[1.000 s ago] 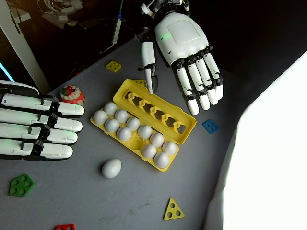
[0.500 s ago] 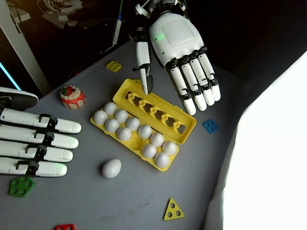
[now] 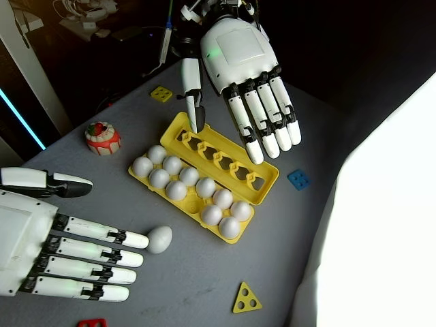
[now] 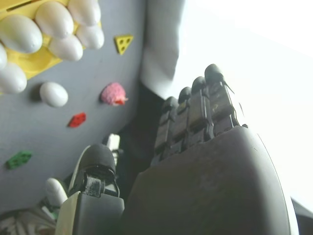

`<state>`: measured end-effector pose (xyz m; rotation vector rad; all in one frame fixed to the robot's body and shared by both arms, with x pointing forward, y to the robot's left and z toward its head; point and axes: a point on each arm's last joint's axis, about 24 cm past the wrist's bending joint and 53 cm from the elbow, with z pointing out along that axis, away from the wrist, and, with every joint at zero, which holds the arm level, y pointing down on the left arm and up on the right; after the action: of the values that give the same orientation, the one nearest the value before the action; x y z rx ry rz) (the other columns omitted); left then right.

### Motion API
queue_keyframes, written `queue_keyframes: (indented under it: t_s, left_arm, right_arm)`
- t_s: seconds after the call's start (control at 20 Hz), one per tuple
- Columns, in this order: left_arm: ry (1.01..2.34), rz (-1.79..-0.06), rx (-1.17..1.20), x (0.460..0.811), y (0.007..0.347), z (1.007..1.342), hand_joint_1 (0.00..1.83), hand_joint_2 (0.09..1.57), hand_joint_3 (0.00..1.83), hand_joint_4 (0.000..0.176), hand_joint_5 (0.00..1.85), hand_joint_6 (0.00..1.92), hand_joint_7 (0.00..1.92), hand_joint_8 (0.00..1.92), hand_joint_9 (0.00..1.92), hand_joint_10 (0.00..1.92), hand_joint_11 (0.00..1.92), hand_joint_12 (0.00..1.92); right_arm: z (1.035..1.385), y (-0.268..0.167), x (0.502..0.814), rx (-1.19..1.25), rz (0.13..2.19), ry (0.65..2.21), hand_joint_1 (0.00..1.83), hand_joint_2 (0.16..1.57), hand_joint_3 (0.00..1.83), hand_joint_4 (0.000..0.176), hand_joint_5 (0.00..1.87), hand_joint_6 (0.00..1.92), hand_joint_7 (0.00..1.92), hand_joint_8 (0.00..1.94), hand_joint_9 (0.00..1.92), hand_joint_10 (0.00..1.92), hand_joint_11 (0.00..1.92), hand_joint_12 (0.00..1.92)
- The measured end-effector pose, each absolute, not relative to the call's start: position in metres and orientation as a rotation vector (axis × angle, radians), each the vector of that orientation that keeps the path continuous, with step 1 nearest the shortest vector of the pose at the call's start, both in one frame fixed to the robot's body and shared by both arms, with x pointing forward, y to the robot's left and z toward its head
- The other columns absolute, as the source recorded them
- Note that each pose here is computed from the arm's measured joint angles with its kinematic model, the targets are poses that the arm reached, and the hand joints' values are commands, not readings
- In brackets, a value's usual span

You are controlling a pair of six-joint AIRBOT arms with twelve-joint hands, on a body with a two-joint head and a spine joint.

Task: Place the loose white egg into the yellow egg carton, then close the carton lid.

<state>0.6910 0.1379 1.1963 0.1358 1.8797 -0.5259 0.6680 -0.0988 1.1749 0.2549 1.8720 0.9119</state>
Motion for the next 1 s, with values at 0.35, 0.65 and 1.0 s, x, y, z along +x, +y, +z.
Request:
queue_keyframes:
  t_s: [0.35, 0.65, 1.0]
  left_arm:
    - [1.887, -0.578, 0.121, 0.685, 0.123, 1.198, 0.04, 1.33, 0.00, 0.000, 0.08, 0.00, 0.07, 0.00, 0.06, 0.00, 0.00, 0.30]
    - [1.883, -0.572, 0.134, 0.682, 0.119, 1.200, 0.06, 1.32, 0.00, 0.000, 0.11, 0.01, 0.08, 0.00, 0.08, 0.01, 0.00, 0.38]
    - [1.902, -0.595, 0.187, 0.670, 0.100, 1.189, 0.07, 1.33, 0.00, 0.000, 0.11, 0.01, 0.09, 0.00, 0.08, 0.01, 0.00, 0.39]
  right_arm:
    - [1.156, -0.086, 0.687, 0.296, 0.897, 1.873, 1.05, 1.07, 0.00, 0.000, 0.00, 0.00, 0.00, 0.00, 0.00, 0.00, 0.00, 0.00]
    - [1.148, -0.068, 0.687, 0.328, 0.932, 1.908, 1.02, 1.08, 0.00, 0.000, 0.00, 0.00, 0.00, 0.00, 0.00, 0.00, 0.00, 0.00]
    - [1.130, -0.064, 0.700, 0.422, 0.948, 1.949, 1.03, 1.10, 0.00, 0.000, 0.14, 0.06, 0.03, 0.01, 0.00, 0.00, 0.00, 0.00]
